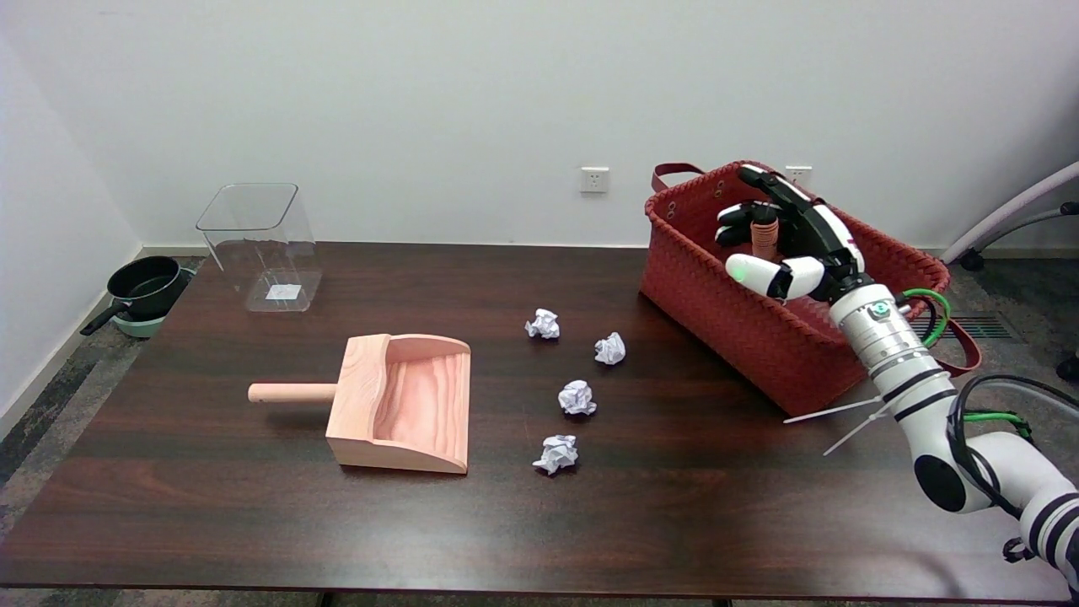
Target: Pick up the broom in the basket.
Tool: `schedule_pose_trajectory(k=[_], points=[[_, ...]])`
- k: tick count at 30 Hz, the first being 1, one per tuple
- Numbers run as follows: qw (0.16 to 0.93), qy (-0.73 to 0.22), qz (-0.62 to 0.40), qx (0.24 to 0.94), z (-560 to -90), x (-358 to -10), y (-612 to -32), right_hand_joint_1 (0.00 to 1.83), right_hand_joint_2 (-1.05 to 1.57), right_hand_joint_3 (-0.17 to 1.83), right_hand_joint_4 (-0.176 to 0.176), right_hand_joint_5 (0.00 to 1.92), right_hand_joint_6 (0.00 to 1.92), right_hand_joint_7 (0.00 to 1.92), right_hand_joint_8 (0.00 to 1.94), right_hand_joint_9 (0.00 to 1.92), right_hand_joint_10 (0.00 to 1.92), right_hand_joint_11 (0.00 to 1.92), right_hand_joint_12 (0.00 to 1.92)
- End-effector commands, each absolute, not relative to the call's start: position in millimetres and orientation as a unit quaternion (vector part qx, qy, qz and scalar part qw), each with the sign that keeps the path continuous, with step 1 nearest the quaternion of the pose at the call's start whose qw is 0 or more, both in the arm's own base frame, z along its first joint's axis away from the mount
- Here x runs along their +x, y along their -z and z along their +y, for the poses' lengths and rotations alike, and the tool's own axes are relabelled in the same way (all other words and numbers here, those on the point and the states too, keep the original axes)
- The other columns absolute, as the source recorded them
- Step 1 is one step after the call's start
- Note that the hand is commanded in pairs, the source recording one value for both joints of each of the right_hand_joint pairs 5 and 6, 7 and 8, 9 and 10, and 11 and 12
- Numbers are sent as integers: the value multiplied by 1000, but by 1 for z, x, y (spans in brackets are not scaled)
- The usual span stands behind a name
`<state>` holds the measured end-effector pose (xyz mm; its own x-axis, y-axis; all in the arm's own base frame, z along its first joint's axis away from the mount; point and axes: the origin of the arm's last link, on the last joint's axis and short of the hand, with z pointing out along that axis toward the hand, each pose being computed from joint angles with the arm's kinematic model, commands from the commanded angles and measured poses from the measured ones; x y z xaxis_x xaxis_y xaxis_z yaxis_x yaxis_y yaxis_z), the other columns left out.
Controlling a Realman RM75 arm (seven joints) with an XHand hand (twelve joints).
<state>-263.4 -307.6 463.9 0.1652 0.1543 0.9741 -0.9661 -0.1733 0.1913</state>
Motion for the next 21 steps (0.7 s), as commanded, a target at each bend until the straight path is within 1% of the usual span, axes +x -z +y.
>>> schedule_pose_trajectory(k=[1, 3, 5, 6, 8, 10, 12, 15, 17, 21], points=[[545, -537, -372, 526, -301, -278, -478, 1206, -97, 1061, 0, 298, 298, 806, 806, 843, 843, 745, 745], [545, -537, -372, 526, -301, -278, -478, 1206, -88, 1043, 0, 300, 300, 812, 812, 868, 868, 719, 719], [544, -538, -371, 526, -301, -278, -478, 1208, -54, 1004, 0, 382, 382, 908, 908, 1005, 1005, 752, 752], [544, -539, -371, 525, -301, -278, -479, 1216, -30, 1012, 0, 494, 494, 975, 975, 1070, 1070, 826, 826], [544, -543, -372, 520, -301, -278, -480, 1142, 160, 964, 0, 890, 890, 1269, 1269, 1351, 1351, 1161, 1161], [544, -548, -374, 514, -300, -279, -482, 1127, 241, 924, 0, 995, 995, 1360, 1360, 1427, 1427, 1249, 1249], [545, -549, -374, 512, -300, -279, -482, 1113, 490, 816, 0, 1226, 1226, 1536, 1536, 1592, 1592, 1466, 1466], [546, -550, -373, 511, -300, -279, -484, 1099, 743, 755, 0, 1478, 1478, 1671, 1671, 1702, 1702, 1594, 1594], [546, -551, -371, 511, -301, -278, -484, 1095, 807, 753, 0, 1526, 1526, 1706, 1706, 1733, 1733, 1629, 1629], [546, -552, -368, 512, -304, -275, -486, 1083, 900, 746, 0, 1563, 1563, 1728, 1728, 1748, 1748, 1647, 1647]])
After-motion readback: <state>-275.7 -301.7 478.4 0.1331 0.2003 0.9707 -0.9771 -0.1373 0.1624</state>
